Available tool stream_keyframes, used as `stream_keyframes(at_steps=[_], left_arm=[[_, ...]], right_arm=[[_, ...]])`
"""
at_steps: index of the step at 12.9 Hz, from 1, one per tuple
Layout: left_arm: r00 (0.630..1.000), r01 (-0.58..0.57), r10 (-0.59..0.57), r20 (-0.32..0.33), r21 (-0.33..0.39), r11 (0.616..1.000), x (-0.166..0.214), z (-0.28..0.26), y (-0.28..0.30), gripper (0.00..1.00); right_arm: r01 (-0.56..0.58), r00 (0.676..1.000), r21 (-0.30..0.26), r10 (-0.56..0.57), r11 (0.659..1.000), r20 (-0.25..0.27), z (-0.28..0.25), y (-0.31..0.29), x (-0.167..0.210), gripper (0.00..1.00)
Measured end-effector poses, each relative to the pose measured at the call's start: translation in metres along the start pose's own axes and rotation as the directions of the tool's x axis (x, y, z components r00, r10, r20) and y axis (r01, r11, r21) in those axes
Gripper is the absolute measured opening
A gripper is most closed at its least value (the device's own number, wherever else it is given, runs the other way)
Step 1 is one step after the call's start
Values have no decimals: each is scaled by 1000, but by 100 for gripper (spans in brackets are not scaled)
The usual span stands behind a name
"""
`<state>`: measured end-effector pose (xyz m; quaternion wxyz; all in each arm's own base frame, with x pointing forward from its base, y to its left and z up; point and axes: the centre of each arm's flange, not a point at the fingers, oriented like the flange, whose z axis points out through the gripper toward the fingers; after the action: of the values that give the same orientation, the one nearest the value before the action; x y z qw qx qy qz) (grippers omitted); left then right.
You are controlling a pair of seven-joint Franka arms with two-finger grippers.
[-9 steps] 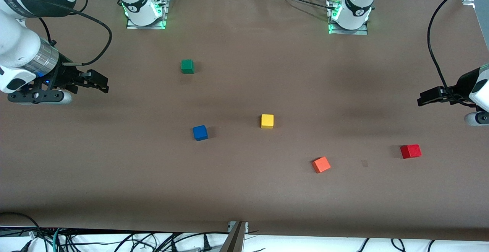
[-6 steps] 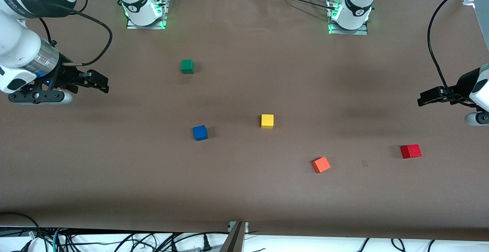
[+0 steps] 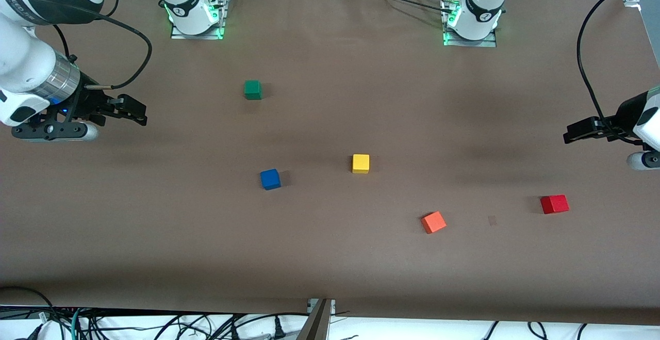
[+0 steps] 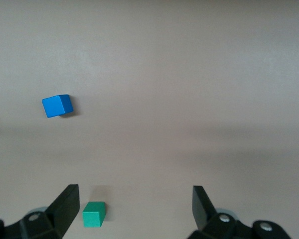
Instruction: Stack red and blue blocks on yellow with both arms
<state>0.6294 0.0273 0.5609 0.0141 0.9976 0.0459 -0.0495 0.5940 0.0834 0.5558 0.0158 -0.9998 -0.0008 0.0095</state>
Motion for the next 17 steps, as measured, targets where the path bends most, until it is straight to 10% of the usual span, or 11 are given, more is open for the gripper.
stream_keyframes(at_steps=[5,11,17], left_arm=[[1000,7,-7,-10,-1,1000,8,8,-3,100],[996,85,-85,-17,6,996,65,98,-58,100],[988,154,-154,-19,-8,988,105,214,-119,100]], right_arm=[[8,999,3,-8,1000,-36,4,-5,8,100],[103,988,-15,-101,995,120,119,-46,35,100],[103,994,58,-105,993,30,220,-173,42,100]])
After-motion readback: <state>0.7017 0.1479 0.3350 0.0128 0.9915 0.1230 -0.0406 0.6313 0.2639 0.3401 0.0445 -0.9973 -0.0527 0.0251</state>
